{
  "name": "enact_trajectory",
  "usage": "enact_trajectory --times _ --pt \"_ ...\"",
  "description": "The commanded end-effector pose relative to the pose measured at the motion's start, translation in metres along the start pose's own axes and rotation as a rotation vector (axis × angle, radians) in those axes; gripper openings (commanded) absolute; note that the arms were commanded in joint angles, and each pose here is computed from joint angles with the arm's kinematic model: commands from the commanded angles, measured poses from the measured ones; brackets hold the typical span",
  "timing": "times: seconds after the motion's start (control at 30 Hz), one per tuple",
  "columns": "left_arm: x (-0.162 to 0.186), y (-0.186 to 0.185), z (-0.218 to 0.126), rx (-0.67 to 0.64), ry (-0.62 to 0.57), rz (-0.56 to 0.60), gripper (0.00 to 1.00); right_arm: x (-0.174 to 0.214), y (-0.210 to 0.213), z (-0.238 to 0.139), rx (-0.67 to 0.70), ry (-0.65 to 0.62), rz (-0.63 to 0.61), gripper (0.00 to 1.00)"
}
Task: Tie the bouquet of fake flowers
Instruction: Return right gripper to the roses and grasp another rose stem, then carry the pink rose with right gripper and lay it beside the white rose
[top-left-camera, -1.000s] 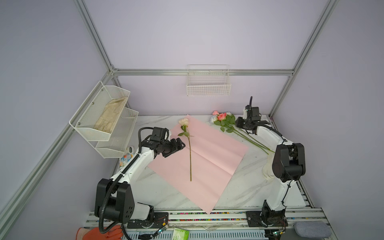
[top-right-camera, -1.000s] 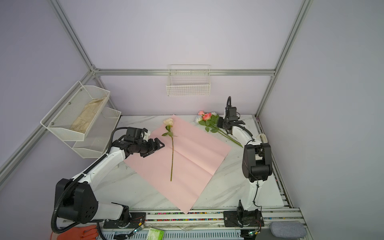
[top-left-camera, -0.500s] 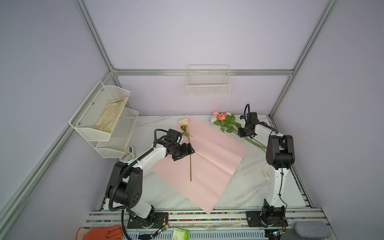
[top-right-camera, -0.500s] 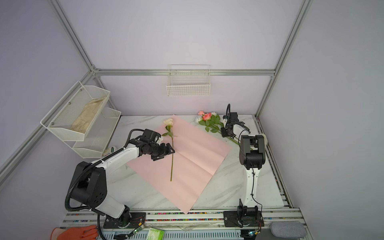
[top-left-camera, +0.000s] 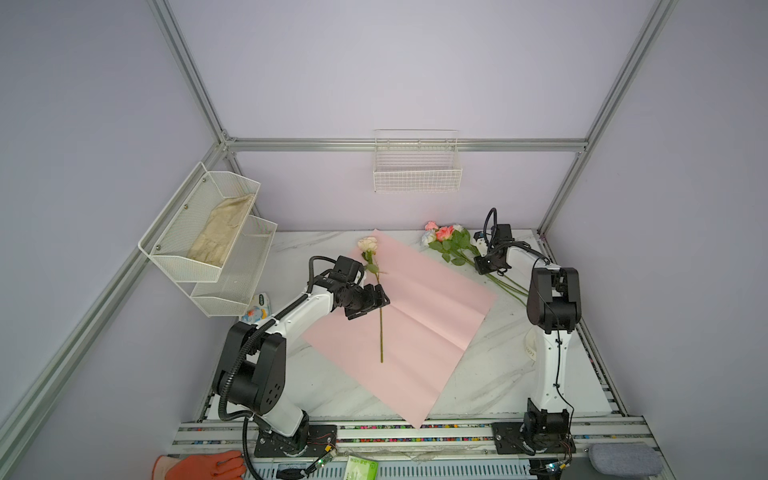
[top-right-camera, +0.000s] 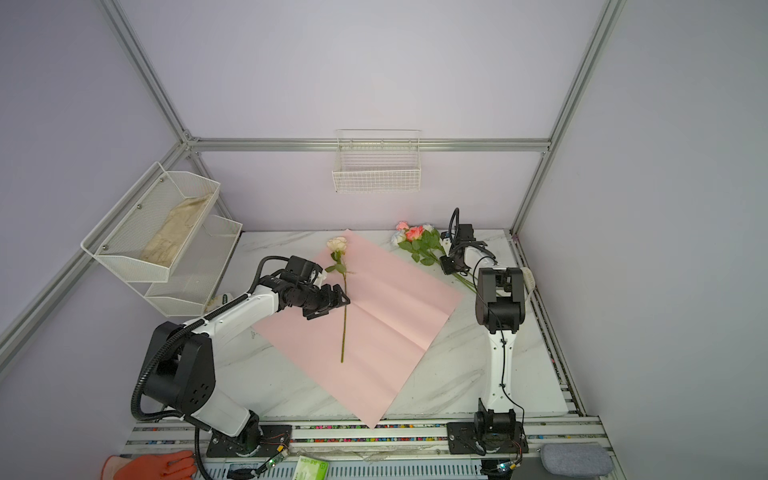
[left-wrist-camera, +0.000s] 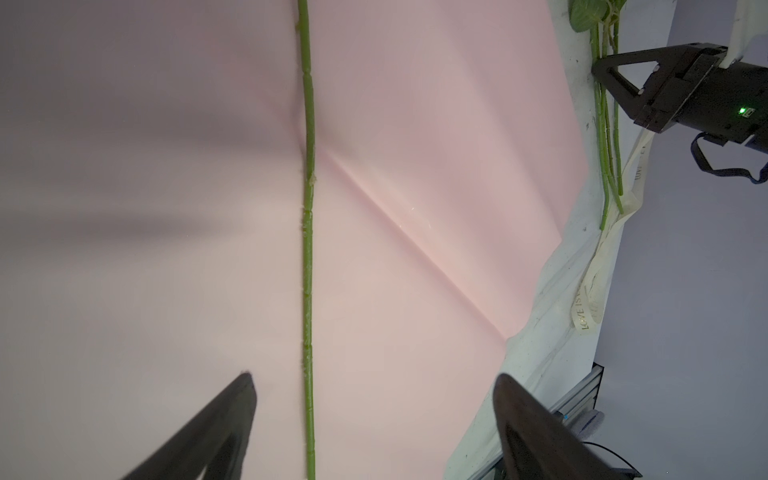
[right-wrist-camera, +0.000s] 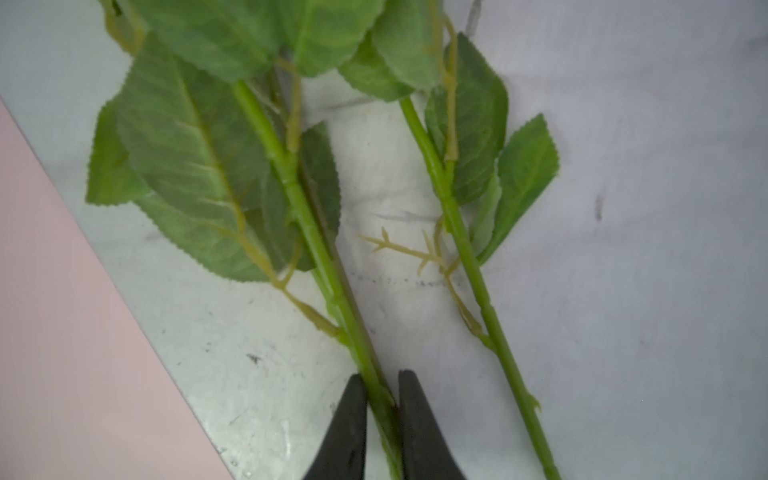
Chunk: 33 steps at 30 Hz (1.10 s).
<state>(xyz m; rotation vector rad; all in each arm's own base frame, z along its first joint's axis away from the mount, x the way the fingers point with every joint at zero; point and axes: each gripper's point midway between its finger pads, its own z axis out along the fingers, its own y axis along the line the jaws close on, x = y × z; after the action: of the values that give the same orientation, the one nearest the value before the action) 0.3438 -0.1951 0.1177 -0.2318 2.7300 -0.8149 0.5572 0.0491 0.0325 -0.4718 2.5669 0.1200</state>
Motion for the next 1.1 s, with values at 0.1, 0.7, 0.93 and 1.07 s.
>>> enact_trajectory --times 0.1,0.7,0.93,1.07 --pt "-0.024 -0.025 -0.024 0.039 -0.080 0.041 0.88 -0.013 0.005 -0.023 0.008 -0.027 -0.058 0.09" --pt "-0.015 -0.016 -0.050 0.010 -0.137 0.051 0.89 -0.005 0.047 -0.087 -0.125 -0.062 0.164 0.11" --pt "-0.025 0.011 -0.080 -0.095 -0.267 -0.014 0.90 -0.048 0.141 -0.120 -0.437 -0.181 0.423 0.04" --pt "-0.030 0.039 -0.099 -0.134 -0.332 -0.111 0.91 -0.069 0.219 -0.118 -0.543 -0.248 0.543 0.04"
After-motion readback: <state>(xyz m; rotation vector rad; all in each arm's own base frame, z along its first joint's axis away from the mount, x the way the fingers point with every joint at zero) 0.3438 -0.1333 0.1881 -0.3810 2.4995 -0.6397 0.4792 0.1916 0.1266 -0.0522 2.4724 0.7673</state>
